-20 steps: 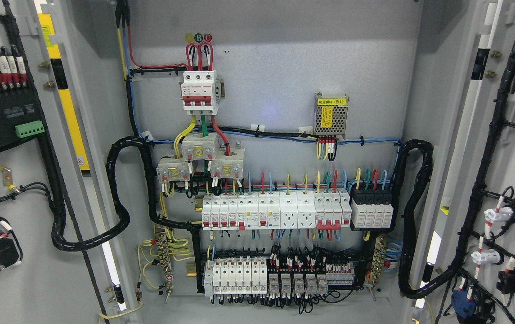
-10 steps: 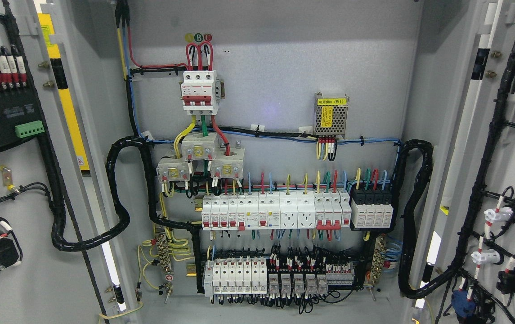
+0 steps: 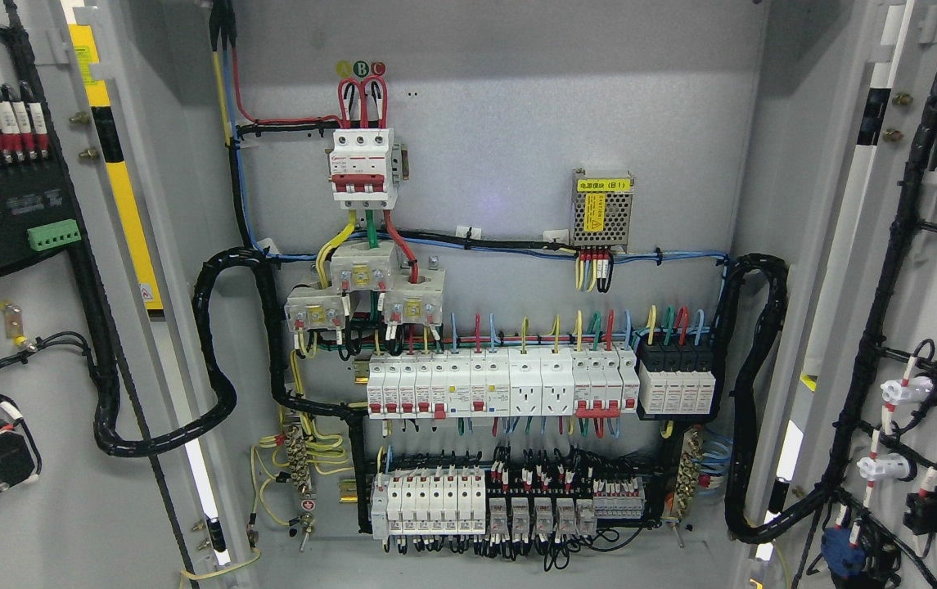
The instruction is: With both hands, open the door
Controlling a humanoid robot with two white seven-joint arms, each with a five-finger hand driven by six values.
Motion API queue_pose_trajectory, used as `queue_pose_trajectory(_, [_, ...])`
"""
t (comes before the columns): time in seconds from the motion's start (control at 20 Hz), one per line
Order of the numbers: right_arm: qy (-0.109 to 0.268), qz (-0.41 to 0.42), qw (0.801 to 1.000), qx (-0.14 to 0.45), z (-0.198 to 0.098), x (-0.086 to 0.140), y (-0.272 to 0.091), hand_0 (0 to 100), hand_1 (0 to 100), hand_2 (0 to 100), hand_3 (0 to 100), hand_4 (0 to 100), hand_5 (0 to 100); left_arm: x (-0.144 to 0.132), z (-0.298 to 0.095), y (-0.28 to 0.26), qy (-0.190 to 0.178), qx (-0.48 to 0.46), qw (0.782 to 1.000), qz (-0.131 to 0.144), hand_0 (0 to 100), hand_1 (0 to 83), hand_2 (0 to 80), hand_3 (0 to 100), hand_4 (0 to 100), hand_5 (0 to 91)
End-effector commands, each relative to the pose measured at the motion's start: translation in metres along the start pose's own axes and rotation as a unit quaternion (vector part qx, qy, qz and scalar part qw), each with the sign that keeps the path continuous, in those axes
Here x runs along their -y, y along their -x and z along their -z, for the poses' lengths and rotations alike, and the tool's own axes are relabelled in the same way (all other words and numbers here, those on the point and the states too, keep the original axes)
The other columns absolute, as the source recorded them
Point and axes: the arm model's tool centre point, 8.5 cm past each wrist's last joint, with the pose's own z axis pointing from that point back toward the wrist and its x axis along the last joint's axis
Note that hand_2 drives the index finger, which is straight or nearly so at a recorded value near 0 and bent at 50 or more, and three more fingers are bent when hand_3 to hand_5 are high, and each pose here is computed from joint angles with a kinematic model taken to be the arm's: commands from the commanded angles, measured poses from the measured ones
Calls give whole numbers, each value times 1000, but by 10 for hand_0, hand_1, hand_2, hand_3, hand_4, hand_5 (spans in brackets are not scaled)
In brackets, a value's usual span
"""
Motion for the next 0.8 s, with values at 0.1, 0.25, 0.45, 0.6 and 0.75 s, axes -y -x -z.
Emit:
queue_pose_trajectory(0.1, [5,-24,995,-97,5,-13,6,214,110,0,0,0,0,-14,-16,39,-7,-79,996,40,301,194,0,0,0,0])
queue_pose_trajectory(0.25, [6,-28,993,-114,7,-14,1,214,109,0,0,0,0,-16,-15,37,-9,-76,996,41,306,192,0,0,0,0])
queue_pose_trajectory(0.45, [14,-21,994,-105,11,-6,-16,214,109,0,0,0,0,-17,-12,27,-11,-66,997,42,310,191,0,0,0,0])
queue_pose_trajectory(0.6, [14,-18,994,-110,12,-6,-20,215,106,0,0,0,0,-17,-11,23,-11,-63,997,42,314,190,0,0,0,0])
queue_pose_trajectory(0.75, [18,-19,994,-110,12,-2,-23,215,106,0,0,0,0,-18,-10,20,-15,-60,997,38,316,192,0,0,0,0])
